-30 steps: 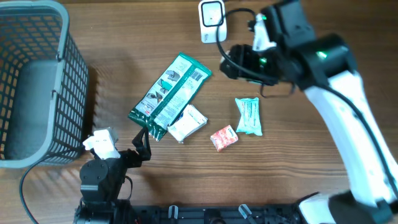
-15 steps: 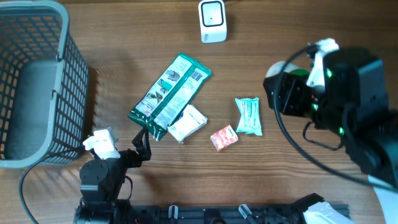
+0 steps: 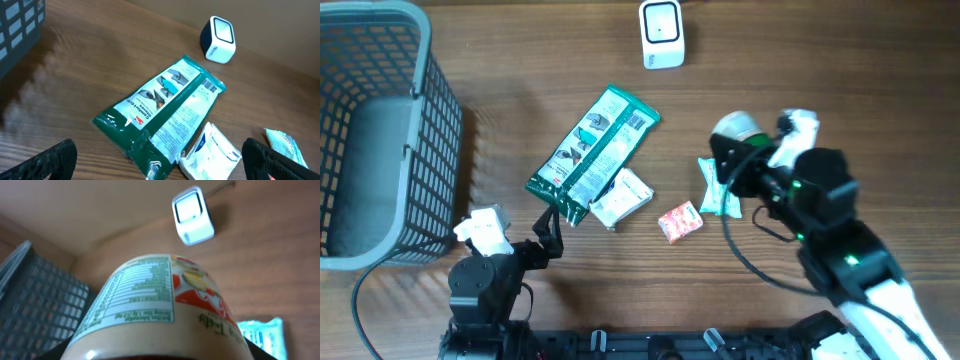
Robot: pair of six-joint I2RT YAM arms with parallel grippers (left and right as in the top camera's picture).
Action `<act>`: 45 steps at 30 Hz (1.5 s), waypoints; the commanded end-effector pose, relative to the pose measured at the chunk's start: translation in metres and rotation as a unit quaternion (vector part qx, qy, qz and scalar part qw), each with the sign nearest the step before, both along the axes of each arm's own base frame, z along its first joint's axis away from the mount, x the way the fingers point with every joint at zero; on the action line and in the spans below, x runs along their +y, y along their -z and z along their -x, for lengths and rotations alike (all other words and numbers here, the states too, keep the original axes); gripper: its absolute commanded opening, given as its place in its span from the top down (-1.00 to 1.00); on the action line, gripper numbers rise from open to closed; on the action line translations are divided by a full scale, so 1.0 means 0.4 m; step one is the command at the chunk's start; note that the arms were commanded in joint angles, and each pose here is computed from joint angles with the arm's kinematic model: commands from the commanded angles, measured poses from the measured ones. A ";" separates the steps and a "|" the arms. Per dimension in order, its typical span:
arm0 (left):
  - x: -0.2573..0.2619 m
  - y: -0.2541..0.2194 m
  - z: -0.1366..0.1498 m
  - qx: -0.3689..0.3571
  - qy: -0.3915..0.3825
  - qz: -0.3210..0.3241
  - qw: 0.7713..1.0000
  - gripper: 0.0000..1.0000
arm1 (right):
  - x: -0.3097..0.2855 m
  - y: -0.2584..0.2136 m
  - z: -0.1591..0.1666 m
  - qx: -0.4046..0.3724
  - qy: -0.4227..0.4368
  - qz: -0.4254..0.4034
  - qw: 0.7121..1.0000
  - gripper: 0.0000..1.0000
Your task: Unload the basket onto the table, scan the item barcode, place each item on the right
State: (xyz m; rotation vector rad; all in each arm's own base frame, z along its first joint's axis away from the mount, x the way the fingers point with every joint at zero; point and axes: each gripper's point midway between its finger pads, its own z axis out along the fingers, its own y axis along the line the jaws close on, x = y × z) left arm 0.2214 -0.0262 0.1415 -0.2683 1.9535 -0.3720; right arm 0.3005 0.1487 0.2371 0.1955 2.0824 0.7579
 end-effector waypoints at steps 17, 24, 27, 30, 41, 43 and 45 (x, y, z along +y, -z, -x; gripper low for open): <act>0.008 0.003 -0.001 0.000 -0.010 0.002 1.000 -1.00 | 0.157 0.174 -0.230 -0.016 -0.048 -0.059 0.997 0.00; 0.008 0.003 -0.001 0.000 -0.010 0.002 1.000 -1.00 | 0.128 0.161 -0.258 -0.038 -0.007 -0.049 0.998 0.02; 0.008 0.003 -0.001 0.000 -0.010 0.002 1.000 -1.00 | 0.128 0.154 -0.261 -0.044 -0.006 -0.051 0.998 0.02; 0.008 0.003 -0.001 0.000 -0.010 0.002 1.000 -1.00 | 0.123 0.143 -0.270 -0.056 0.002 -0.053 0.997 0.02; 0.008 0.003 -0.001 0.000 -0.010 0.002 1.000 -1.00 | 0.070 0.101 -0.310 -0.111 0.064 -0.026 0.991 0.03; 0.008 0.003 -0.001 0.000 -0.010 0.002 1.000 -1.00 | 0.073 0.107 -0.315 -0.114 0.064 -0.027 0.991 0.03; 0.008 0.003 -0.001 0.000 -0.010 0.002 1.000 -1.00 | 0.076 0.122 -0.322 -0.112 0.064 -0.026 0.991 0.03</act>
